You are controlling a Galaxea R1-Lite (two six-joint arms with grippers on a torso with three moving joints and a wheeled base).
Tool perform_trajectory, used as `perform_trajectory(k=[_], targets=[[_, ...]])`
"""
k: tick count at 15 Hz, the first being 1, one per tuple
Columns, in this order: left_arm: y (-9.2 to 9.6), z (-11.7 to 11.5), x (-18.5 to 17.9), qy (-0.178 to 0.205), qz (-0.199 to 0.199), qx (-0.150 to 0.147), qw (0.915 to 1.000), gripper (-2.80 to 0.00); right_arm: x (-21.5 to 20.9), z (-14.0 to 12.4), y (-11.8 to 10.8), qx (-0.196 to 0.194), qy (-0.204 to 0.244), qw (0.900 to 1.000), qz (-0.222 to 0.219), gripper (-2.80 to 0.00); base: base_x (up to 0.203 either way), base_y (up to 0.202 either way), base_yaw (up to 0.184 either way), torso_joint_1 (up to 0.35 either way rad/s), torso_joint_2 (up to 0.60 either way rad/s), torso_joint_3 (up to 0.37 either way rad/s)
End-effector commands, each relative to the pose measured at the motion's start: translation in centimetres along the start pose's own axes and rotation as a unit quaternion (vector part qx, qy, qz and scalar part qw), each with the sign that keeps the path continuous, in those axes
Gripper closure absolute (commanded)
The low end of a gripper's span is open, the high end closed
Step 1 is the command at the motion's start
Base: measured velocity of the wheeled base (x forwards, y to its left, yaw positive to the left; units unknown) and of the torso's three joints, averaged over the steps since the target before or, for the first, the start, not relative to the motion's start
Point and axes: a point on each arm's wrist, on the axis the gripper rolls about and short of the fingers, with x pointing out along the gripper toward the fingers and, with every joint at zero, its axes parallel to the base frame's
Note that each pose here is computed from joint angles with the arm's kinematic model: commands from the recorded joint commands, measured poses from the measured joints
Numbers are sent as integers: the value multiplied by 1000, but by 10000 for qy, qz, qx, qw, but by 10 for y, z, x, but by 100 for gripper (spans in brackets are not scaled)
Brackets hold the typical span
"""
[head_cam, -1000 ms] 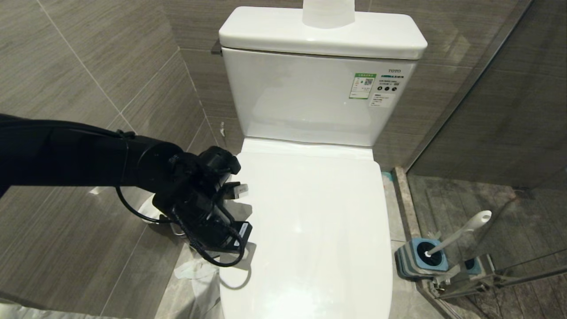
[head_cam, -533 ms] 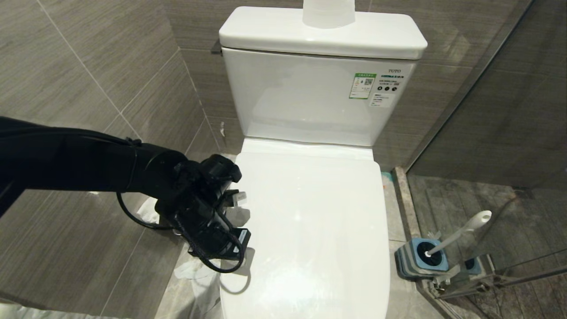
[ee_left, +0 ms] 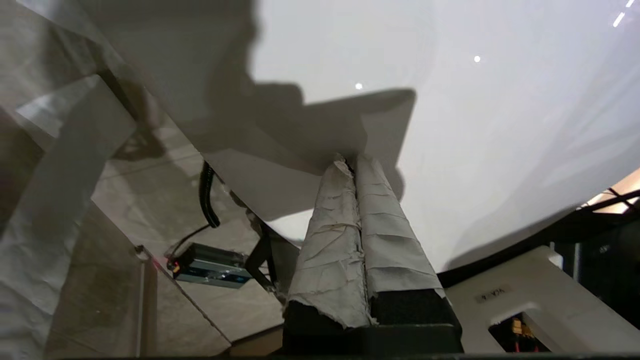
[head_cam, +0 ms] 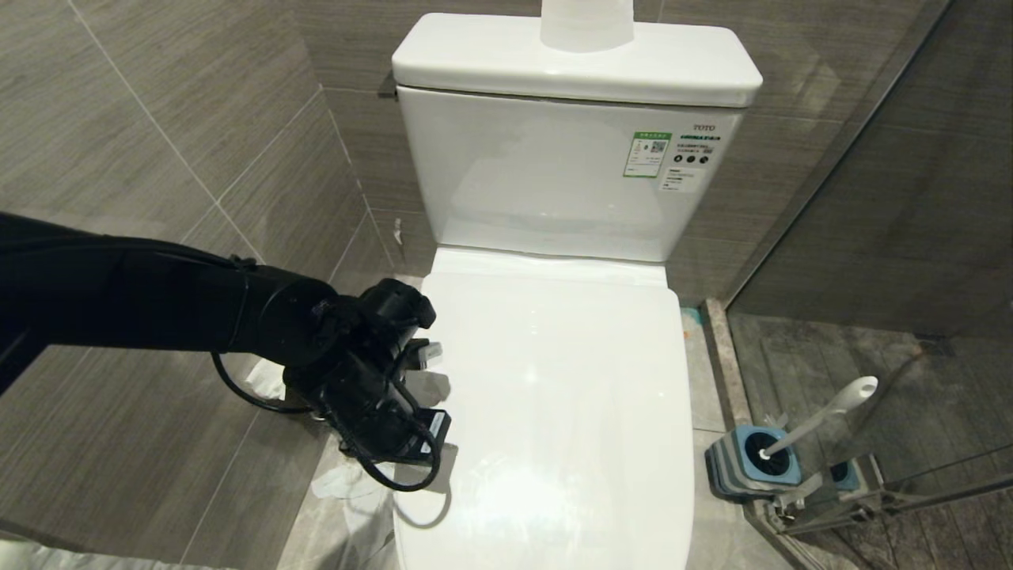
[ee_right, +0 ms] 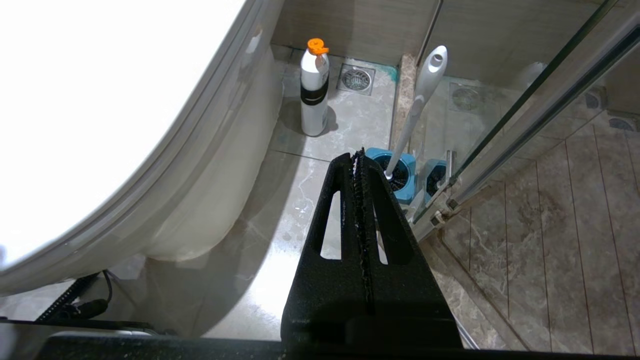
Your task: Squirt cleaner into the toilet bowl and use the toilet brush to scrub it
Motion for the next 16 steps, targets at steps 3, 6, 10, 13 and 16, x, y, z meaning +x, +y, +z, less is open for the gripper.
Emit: perform_trajectory(k=[3, 6, 10, 13, 16], targets=[[-2, -1, -37, -581, 72, 275, 9979, 0, 0, 0, 0, -1, 5, 10000, 3, 0, 0, 0, 0, 0, 0, 0], [-10, -10, -89, -1182, -145, 720, 9903, 0, 0, 0, 0, -1, 5, 10000, 4, 0, 0, 0, 0, 0, 0, 0], [-33, -45, -169, -1440, -1063, 1466, 9729, 0, 0, 0, 0, -1, 5, 10000, 3, 0, 0, 0, 0, 0, 0, 0], [-53, -67, -219, -1973, -1203, 1914, 9539, 0, 0, 0, 0, -1, 5, 10000, 3, 0, 0, 0, 0, 0, 0, 0], [-61, -88, -264, -2926, -637, 2034, 9322, 0, 0, 0, 0, -1, 5, 10000, 3, 0, 0, 0, 0, 0, 0, 0]])
